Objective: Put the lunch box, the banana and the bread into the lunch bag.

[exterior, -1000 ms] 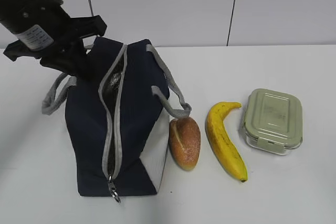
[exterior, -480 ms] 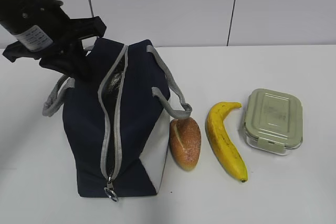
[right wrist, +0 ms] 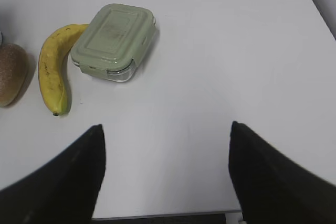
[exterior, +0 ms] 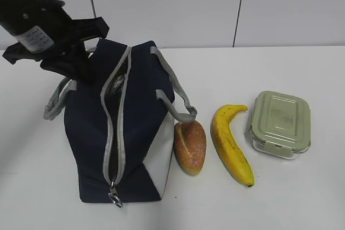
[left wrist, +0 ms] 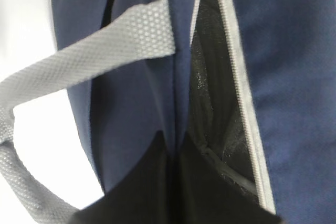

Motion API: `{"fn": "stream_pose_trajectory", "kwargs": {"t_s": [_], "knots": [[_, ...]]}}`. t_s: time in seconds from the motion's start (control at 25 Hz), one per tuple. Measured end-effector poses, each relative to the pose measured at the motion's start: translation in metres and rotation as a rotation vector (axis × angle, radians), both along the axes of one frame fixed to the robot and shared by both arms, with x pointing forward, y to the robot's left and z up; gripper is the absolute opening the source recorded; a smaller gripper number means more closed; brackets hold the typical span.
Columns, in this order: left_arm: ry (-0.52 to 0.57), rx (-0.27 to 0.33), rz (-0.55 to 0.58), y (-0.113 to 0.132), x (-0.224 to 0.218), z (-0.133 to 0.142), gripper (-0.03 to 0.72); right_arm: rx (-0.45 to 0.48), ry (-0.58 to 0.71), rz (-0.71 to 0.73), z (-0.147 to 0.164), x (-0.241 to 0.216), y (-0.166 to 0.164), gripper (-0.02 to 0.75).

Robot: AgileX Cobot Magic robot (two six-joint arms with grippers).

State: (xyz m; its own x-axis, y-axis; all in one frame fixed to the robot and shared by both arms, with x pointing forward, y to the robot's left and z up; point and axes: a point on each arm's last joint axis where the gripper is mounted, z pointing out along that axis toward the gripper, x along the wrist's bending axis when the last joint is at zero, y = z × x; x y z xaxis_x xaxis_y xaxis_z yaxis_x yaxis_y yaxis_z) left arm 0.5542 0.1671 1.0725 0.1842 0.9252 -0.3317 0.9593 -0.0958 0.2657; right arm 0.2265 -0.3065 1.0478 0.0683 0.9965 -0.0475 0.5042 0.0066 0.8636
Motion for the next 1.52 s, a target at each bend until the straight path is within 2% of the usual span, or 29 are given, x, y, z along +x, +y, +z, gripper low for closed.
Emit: {"fn": "stream_pose_trajectory", "kwargs": {"t_s": [0.24,0.44,0.76,0.88,1.2,1.52], "knots": [[0.001,0.000,0.000,0.000,0.000,0.000,-0.003,0.009,0.000,0.006,0.000,0.000,0.001,0.543],[0.004,0.001,-0.001,0.000,0.000,0.000,-0.003,0.111,0.031,0.076,0.000,0.005,0.011,0.543],[0.005,0.006,-0.002,0.000,-0.001,0.000,-0.003,0.183,0.313,0.076,-0.001,0.070,0.016,0.543],[0.005,0.007,-0.002,0.001,-0.001,0.000,-0.003,0.240,0.364,0.087,-0.006,0.097,0.021,0.543],[0.004,0.009,-0.003,0.001,0.000,0.000,-0.003,0.358,0.433,0.175,-0.025,0.155,0.034,0.543],[0.004,0.010,-0.003,0.001,0.000,0.000,-0.003,0.379,0.475,0.176,-0.033,0.198,0.030,0.543]]}}
